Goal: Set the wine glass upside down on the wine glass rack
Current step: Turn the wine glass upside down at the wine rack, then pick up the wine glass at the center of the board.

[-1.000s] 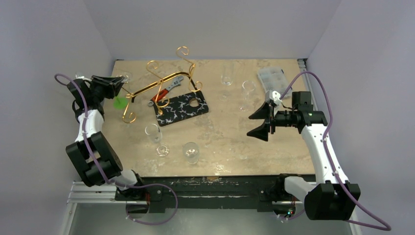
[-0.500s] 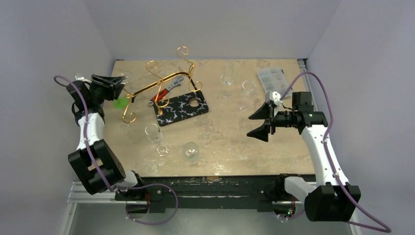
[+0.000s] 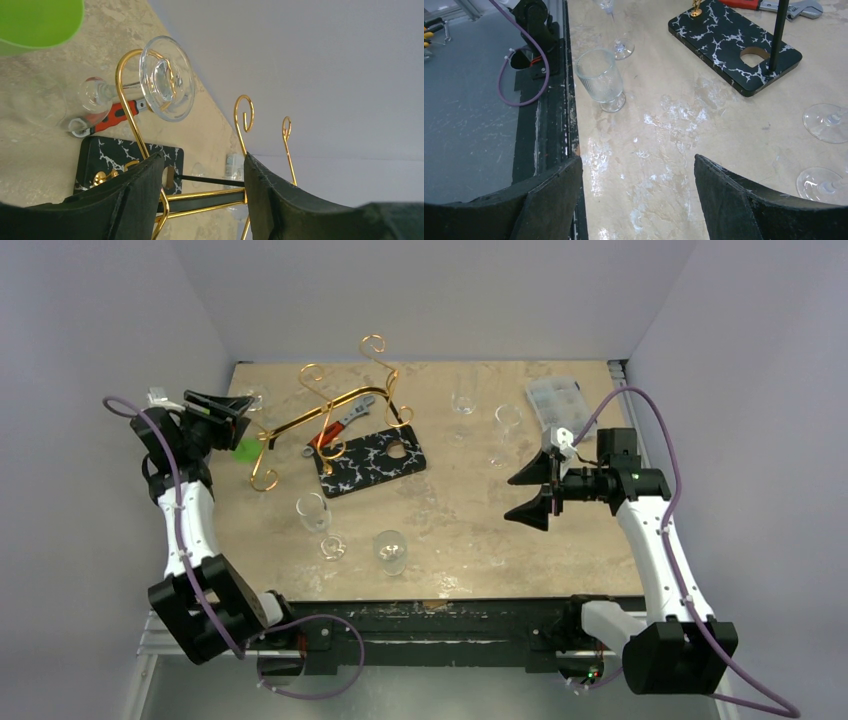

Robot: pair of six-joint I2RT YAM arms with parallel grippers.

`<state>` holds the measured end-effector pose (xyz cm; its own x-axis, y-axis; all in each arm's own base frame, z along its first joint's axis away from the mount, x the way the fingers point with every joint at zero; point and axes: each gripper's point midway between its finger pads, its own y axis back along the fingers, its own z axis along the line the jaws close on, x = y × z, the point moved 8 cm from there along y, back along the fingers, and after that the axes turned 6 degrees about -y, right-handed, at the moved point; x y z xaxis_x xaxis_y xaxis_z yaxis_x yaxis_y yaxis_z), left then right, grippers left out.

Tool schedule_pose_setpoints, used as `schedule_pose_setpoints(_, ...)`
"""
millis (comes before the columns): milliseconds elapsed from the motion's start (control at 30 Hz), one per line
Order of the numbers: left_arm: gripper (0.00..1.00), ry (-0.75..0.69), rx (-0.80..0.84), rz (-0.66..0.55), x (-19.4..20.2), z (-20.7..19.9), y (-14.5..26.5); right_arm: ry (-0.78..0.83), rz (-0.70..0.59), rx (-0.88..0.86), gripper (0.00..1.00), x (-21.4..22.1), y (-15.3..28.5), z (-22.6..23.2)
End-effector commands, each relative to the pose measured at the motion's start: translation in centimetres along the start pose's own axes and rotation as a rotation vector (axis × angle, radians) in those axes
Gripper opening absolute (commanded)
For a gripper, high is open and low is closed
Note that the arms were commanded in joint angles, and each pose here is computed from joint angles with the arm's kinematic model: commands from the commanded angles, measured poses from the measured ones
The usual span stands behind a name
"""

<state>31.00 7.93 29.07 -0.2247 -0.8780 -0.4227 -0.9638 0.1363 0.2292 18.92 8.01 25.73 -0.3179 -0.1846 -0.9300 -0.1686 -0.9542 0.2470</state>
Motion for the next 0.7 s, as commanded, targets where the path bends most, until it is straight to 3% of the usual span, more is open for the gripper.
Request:
schedule_pose_setpoints(0, 0.59, -0.099, -0.034, -0.039, 0.3, -0.5, 1.7, 0.075, -0.030, -0.017, 0.81, -1.6, 0.2, 0.7)
schedule_pose_setpoints(667, 0.65, -0.313, -0.125, -0.123, -0.5, -3.0, 5.1, 0.072, -0.021, -0.015, 0.81, -1.4, 0.2, 0.6)
